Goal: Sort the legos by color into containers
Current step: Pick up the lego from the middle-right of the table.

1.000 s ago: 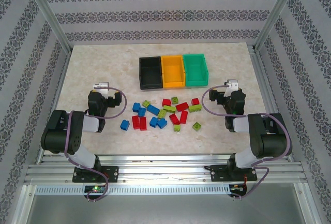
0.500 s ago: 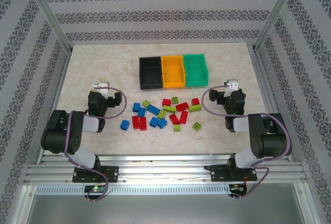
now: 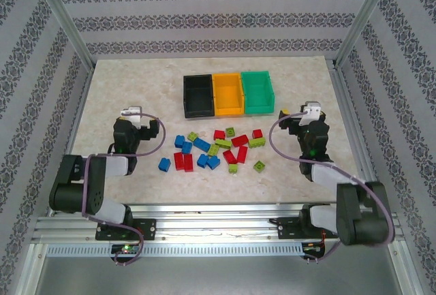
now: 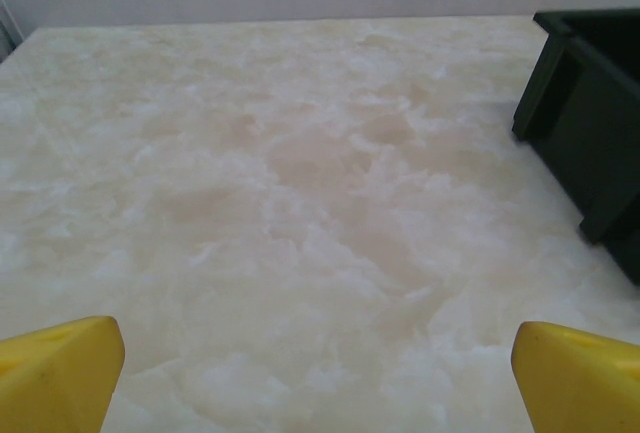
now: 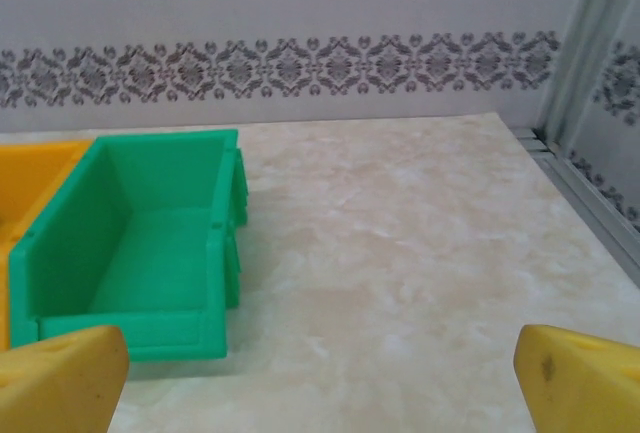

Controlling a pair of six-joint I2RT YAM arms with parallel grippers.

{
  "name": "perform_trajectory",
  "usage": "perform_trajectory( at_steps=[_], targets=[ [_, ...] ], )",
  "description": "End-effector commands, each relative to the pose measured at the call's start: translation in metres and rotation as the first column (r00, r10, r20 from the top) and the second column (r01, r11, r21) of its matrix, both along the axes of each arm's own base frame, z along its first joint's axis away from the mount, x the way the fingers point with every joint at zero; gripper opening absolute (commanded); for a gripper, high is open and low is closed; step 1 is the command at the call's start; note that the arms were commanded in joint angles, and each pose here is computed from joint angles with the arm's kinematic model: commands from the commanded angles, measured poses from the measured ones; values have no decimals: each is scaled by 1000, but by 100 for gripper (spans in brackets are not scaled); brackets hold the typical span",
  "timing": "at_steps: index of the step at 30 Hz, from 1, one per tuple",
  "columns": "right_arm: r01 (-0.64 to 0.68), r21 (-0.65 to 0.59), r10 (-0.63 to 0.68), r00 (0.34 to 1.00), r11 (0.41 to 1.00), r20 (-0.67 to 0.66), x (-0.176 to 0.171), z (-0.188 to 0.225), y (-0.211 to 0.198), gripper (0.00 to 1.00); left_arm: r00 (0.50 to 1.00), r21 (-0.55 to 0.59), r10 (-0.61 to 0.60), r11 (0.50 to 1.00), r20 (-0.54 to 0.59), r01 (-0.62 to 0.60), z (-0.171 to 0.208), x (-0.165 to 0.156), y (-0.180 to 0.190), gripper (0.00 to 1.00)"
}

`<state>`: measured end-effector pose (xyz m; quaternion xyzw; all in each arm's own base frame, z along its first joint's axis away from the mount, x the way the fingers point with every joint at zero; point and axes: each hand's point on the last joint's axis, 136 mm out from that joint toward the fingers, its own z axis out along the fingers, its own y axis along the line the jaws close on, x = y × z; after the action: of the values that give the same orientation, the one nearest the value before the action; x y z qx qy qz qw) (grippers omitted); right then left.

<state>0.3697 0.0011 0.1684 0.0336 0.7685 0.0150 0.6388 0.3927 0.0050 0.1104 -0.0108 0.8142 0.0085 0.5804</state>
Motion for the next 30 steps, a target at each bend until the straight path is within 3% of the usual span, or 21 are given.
perform_trajectory(
  at_steps=[1, 6, 10, 15, 19, 25, 30],
  targets=[
    [30, 68, -26, 998, 997, -55, -14, -10, -3, 98, 998, -14, 52, 999, -26, -53, 19, 0, 10, 99],
    [-42, 111, 47, 998, 993, -44, -21, -4, 11, 99, 972, -180, 209, 957, -104, -225, 39, -18, 26, 99],
    [-66, 161, 82, 992, 985, -93, -21, -8, 18, 98, 987, -300, 107, 944, -121, -139, 51, -29, 5, 100],
    [-93, 294, 138, 981, 951, -135, -14, -6, 31, 99, 978, -403, 50, 906, -203, -130, 61, -37, -10, 99],
    [-154, 422, 271, 934, 894, -234, -7, -16, 52, 98, 967, -467, -3, 876, -256, -121, 71, -39, -22, 100],
    [-131, 571, 374, 866, 810, -332, -3, -33, 74, 99, 940, -479, 6, 859, -341, -180, 79, -41, -22, 100],
    [-96, 597, 449, 755, 796, -477, -17, -62, 100, 95, 923, -501, -41, 849, -383, -170, 83, -35, -30, 100]
  ],
)
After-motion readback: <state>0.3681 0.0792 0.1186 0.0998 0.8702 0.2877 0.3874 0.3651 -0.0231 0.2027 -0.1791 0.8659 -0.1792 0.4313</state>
